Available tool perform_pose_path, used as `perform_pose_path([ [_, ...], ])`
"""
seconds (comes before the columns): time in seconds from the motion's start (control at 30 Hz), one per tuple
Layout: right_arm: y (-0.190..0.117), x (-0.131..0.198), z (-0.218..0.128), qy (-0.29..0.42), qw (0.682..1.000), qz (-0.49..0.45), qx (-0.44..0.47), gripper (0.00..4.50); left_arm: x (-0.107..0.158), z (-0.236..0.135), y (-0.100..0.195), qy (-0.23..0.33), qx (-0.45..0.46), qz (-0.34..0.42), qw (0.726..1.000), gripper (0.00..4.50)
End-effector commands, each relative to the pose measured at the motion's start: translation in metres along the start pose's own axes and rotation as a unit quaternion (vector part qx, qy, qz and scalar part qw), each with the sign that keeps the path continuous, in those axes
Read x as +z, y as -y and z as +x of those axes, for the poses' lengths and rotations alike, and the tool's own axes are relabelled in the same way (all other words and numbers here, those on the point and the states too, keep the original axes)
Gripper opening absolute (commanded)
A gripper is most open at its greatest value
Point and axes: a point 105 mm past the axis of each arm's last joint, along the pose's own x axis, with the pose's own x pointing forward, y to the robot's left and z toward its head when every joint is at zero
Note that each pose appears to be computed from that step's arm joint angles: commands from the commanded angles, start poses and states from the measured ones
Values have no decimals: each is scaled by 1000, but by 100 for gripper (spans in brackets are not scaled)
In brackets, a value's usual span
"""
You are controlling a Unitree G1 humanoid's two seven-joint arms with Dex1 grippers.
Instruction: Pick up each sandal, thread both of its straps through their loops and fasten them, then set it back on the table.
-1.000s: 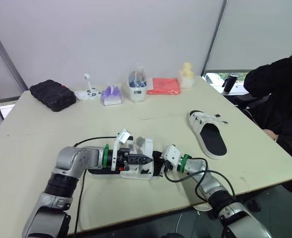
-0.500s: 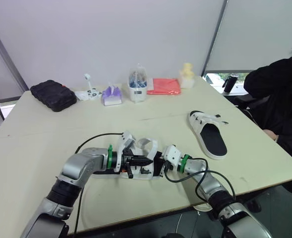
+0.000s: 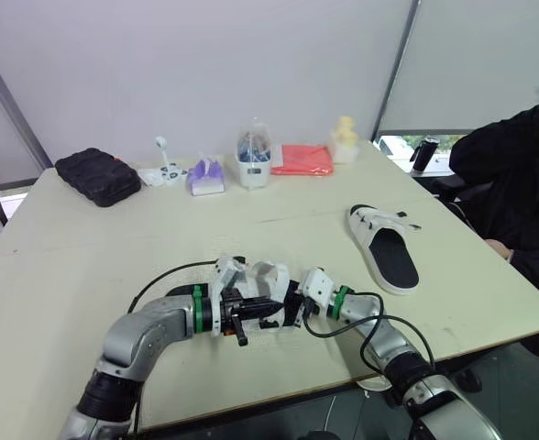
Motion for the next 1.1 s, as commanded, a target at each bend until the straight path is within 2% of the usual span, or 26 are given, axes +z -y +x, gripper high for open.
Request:
perform_pose_path([
  [0.03,-56,-82,-29,-167,980,84,66,0,-21,-5,-3,-34,27,29,999,6],
  [0.23,-54,-81,-28,-167,980,82,69,0,-20,-9,-22,-19,83,80,993,6],
  [0.4,-53,-81,-27,-166,980,82,69,0,-10,-9,-33,19,111,58,992,6],
  [0.57,-52,-81,-27,-167,980,81,68,0,-8,-7,-33,36,113,41,992,6],
  [0.7,-52,-82,-28,-169,980,82,65,0,-21,-13,-23,20,99,40,994,6],
  [0.9,-53,-83,-29,-170,980,83,67,0,-26,-19,-15,10,88,51,995,6],
  [1.1,-52,-83,-30,-171,979,82,70,0,-22,-13,-16,32,98,54,993,6],
])
